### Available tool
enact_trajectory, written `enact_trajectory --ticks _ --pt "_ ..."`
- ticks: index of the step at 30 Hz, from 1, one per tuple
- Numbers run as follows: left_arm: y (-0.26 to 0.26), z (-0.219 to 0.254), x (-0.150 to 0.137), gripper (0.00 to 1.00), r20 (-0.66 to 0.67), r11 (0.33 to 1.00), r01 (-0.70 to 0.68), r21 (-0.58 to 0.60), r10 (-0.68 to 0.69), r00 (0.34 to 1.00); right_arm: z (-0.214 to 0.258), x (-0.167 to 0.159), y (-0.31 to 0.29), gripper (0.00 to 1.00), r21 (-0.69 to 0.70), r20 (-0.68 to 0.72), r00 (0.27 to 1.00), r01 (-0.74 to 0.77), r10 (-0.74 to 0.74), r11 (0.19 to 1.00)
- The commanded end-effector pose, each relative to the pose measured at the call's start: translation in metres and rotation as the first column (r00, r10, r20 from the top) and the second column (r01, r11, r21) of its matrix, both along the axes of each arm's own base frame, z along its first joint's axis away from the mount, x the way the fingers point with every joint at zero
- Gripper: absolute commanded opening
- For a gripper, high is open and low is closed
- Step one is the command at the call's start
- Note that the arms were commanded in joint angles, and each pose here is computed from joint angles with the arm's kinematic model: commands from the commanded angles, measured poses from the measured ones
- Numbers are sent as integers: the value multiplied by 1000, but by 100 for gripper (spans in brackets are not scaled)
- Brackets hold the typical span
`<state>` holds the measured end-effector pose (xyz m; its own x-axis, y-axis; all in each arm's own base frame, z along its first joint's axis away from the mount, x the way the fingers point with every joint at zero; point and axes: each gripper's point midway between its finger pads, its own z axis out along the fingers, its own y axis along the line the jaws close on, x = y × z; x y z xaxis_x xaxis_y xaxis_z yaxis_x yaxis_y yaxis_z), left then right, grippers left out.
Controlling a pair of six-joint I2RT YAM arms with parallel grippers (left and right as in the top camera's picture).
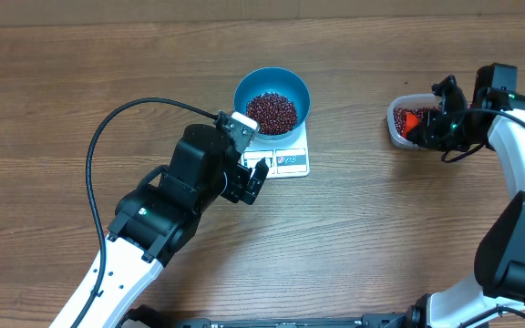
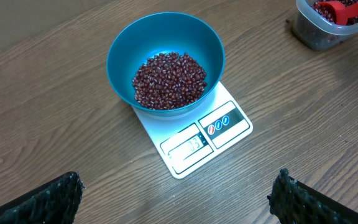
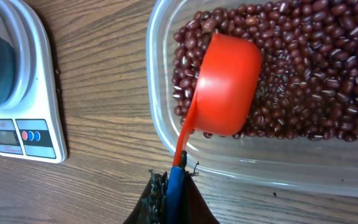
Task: Scoop item into bowl and weigh 150g on scale
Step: 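Dig the red scoop into the beans with the right gripper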
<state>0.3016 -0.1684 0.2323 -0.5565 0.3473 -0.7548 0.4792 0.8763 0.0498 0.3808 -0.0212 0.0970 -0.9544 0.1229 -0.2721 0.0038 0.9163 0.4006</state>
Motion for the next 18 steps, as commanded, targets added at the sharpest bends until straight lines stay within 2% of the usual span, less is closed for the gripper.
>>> enact_trajectory --ticks 1,9,18 --pt "1 -2 0 100 2 1000 10 14 -10 1000 2 -1 6 4 64 3 1000 2 -2 998" --pt "1 -2 0 100 2 1000 10 14 -10 1000 4 2 3 4 137 22 1000 18 -21 990" --pt "1 -2 0 100 2 1000 10 14 -10 1000 -22 -1 -8 4 189 -61 995 88 -77 978"
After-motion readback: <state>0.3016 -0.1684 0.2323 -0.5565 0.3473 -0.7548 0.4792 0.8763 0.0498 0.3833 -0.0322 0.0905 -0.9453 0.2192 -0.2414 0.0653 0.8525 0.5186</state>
